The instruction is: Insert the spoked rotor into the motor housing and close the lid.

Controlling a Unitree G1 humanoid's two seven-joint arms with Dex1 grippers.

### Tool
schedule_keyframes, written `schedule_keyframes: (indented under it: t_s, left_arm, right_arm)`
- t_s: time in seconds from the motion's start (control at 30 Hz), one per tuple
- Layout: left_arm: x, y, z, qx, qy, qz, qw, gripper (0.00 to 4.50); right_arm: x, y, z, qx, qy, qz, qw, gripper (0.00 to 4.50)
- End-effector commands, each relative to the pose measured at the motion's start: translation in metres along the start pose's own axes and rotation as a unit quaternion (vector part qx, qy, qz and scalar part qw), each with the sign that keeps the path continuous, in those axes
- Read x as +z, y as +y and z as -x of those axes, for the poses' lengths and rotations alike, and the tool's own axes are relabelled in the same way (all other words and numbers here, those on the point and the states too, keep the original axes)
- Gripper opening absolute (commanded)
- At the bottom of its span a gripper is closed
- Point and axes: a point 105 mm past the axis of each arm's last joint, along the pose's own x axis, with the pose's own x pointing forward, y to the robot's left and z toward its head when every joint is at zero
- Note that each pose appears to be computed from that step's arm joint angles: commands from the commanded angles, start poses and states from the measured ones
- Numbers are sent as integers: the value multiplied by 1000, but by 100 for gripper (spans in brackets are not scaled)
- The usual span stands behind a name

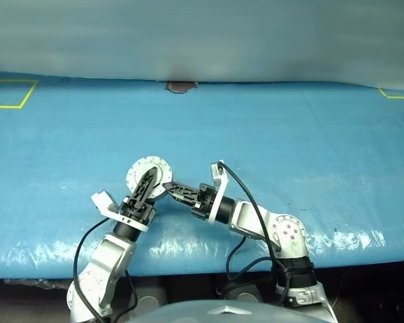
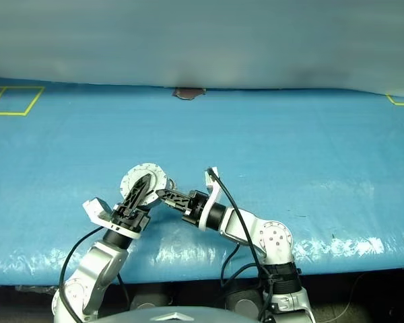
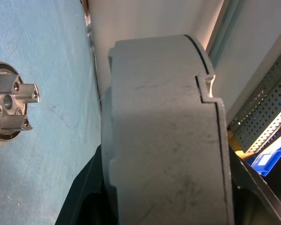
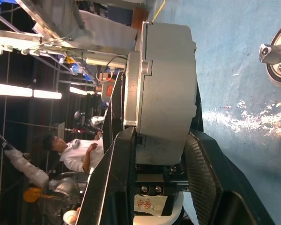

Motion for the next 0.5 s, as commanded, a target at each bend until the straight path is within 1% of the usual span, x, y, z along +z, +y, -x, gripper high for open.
schedule_keyframes:
  t_s: [0.03, 0.17, 0.27, 0.37, 0.5]
  left_arm:
    - [11, -10, -3, -13, -15, -30, 999, 208]
    - [22, -10, -7, -10, -25, -44, 999, 208]
    - [25, -11, -10, -13, -24, -50, 998, 208]
    - [26, -12, -12, -15, -22, -52, 998, 208]
    - [33, -13, -16, -13, -42, -67, 997, 208]
  right_arm:
    - [10, 13, 11, 24, -33, 41, 998, 223]
    - [11, 9, 22, 17, -49, 54, 997, 354]
    - [11, 5, 27, 12, -58, 54, 997, 450]
    - [10, 2, 30, 4, -65, 53, 996, 450]
    - [7, 0, 31, -4, -63, 65, 996, 450]
